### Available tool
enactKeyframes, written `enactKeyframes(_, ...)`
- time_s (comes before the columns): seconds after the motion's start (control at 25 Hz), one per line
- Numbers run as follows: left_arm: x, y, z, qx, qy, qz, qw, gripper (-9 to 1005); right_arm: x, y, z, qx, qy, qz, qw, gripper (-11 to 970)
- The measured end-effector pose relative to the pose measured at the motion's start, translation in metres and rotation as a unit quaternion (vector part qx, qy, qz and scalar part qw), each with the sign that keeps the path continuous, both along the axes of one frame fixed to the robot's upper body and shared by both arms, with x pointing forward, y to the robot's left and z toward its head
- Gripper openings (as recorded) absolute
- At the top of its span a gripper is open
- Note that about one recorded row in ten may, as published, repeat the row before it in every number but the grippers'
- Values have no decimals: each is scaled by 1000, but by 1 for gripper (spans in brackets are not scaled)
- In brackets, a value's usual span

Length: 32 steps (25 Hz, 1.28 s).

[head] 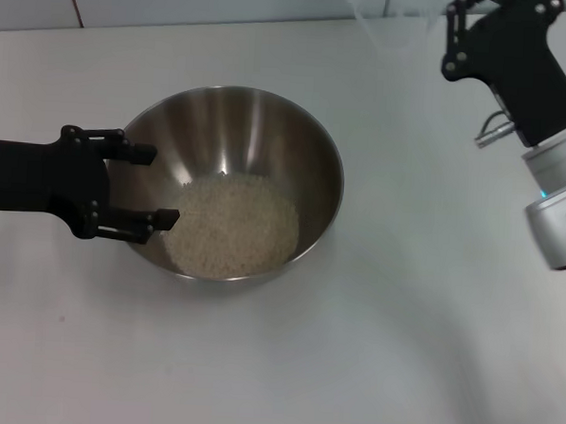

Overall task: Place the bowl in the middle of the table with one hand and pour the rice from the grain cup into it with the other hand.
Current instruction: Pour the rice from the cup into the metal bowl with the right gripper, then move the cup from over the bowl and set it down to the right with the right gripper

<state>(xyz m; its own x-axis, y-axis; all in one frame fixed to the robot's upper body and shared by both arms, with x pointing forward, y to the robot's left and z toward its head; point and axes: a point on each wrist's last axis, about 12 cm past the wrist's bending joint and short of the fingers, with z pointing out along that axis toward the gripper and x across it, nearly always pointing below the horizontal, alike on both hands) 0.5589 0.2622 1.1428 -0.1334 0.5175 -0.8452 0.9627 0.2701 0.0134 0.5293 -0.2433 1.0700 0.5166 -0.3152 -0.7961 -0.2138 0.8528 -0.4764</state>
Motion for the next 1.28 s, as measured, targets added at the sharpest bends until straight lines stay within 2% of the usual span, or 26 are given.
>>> enactKeyframes(0.12,0,0,0,0,0,0,1000,862,0,-13,-8,45,51,-5,998,4)
enactKeyframes(0.16,0,-1,0,0,0,-1,1000,862,3,-18,-15,68,90,-10,994,4)
enactKeyframes(0.2,0,-1,0,0,-1,-1,1000,862,3,-18,-15,68,90,-10,994,4)
enactKeyframes(0.36,1,-1,0,0,-2,-2,1000,861,9,-24,-30,84,170,-27,982,3)
enactKeyframes(0.4,1,-1,0,0,-2,-2,1000,861,9,-24,-30,84,170,-27,982,3)
enactKeyframes(0.56,1,-2,0,0,-2,-3,1000,861,16,-25,-42,86,235,-33,968,3)
enactKeyframes(0.88,1,-3,0,-1,-2,-4,1000,862,25,-11,-56,31,303,-15,953,3)
enactKeyframes(1.28,1,-5,-1,3,-1,-8,1000,861,31,-1,-60,11,331,-7,944,45)
